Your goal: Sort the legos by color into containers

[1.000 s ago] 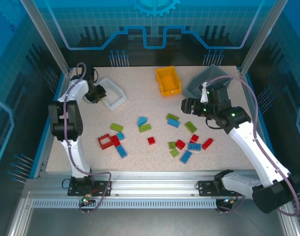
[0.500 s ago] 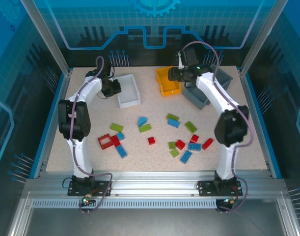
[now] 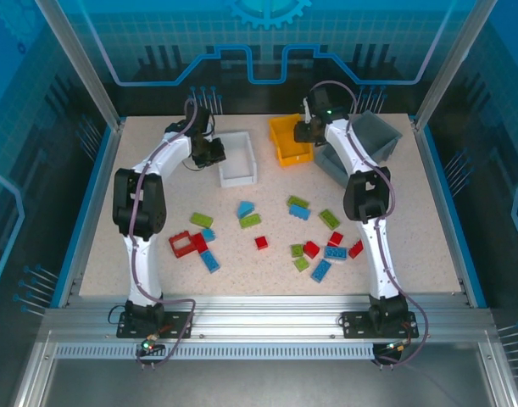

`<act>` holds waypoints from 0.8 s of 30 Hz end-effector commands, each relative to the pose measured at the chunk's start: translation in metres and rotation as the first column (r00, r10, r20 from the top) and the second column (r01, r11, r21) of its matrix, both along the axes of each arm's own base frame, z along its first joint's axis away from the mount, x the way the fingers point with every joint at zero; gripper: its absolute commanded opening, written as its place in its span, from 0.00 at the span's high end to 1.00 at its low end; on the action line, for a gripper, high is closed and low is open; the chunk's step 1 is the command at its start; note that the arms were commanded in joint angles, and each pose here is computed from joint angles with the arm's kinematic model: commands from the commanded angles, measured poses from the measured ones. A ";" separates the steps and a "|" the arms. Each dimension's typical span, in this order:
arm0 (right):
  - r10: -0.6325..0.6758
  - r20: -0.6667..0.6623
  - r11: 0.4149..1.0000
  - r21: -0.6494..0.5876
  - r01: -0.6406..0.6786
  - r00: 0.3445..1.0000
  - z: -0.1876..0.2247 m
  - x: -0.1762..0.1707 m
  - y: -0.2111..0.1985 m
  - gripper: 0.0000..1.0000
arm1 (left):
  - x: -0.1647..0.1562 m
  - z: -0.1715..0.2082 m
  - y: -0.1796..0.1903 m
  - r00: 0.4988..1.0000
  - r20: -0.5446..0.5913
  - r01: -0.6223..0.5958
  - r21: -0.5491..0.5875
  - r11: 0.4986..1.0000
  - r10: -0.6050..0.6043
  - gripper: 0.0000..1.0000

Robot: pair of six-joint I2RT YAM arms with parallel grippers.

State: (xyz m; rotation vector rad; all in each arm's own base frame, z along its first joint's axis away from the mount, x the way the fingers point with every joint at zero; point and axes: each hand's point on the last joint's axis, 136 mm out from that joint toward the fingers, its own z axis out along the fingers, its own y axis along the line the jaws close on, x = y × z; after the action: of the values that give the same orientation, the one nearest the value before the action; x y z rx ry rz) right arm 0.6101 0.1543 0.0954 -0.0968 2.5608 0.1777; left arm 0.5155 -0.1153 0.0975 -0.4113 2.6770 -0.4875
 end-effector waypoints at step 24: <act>0.010 -0.018 0.997 -0.076 -0.011 1.000 0.002 -0.020 0.014 0.59 | -0.002 0.015 -0.005 0.999 0.047 0.005 -0.025 1.000 -0.004 0.97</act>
State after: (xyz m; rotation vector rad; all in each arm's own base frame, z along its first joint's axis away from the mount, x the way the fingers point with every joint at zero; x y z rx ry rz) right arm 0.5907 0.1687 0.0904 -0.1551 2.5880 0.0863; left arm 0.5116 -0.1163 0.0870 -0.4115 2.6892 -0.4880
